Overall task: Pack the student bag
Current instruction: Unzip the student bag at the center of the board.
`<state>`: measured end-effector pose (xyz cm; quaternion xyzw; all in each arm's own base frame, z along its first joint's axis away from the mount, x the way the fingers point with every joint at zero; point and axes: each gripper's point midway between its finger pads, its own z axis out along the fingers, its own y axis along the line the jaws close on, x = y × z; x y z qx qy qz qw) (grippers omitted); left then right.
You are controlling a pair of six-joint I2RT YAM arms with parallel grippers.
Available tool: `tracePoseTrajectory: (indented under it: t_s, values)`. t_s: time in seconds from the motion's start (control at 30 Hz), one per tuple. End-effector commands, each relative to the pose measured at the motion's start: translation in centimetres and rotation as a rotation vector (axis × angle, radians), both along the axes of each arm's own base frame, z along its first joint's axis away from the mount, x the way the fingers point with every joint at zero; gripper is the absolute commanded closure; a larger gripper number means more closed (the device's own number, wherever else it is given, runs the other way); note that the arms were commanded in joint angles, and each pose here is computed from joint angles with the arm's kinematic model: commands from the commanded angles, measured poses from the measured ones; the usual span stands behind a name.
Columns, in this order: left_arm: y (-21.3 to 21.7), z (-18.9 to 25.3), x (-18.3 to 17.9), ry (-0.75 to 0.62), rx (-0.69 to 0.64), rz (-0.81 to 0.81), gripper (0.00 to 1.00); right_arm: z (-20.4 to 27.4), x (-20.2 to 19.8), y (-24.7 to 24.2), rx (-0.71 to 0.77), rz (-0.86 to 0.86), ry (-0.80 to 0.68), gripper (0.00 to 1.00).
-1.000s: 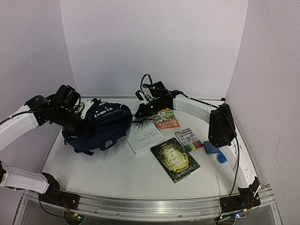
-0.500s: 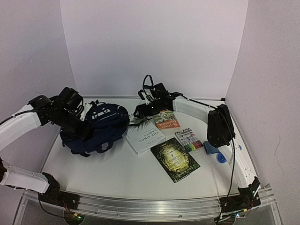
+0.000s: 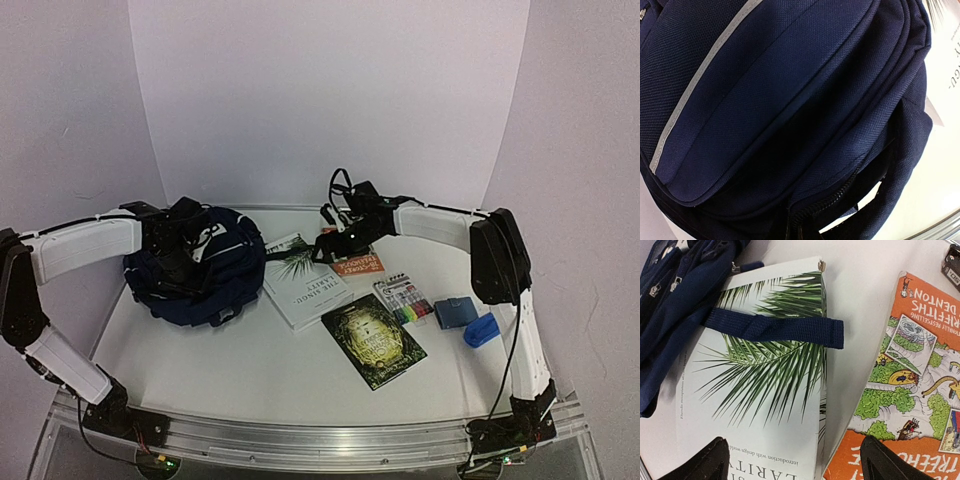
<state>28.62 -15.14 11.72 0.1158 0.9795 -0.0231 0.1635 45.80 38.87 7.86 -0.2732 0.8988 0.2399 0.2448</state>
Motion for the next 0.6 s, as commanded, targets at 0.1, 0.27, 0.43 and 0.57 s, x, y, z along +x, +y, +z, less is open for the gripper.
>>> tracePoseTrajectory:
  t_s: [0.1,0.27,0.43,0.57]
  values:
    - [2.7,-2.7,-2.3,0.126,0.110,0.047,1.00,0.6,-1.1,0.2,0.038,0.037,0.053,0.09]
    - [0.7,-1.3,-1.4,0.122,0.015,0.065,0.74,-0.5,-2.2,0.6,0.059,0.051,0.125,0.09]
    - [-3.6,4.1,0.2,-0.020,-0.268,0.076,0.52,-1.1,-3.5,0.7,0.082,0.065,0.192,0.10]
    - [-6.6,5.9,0.9,-0.049,-0.454,0.100,0.51,-2.1,-4.4,0.3,0.077,0.061,0.237,0.11]
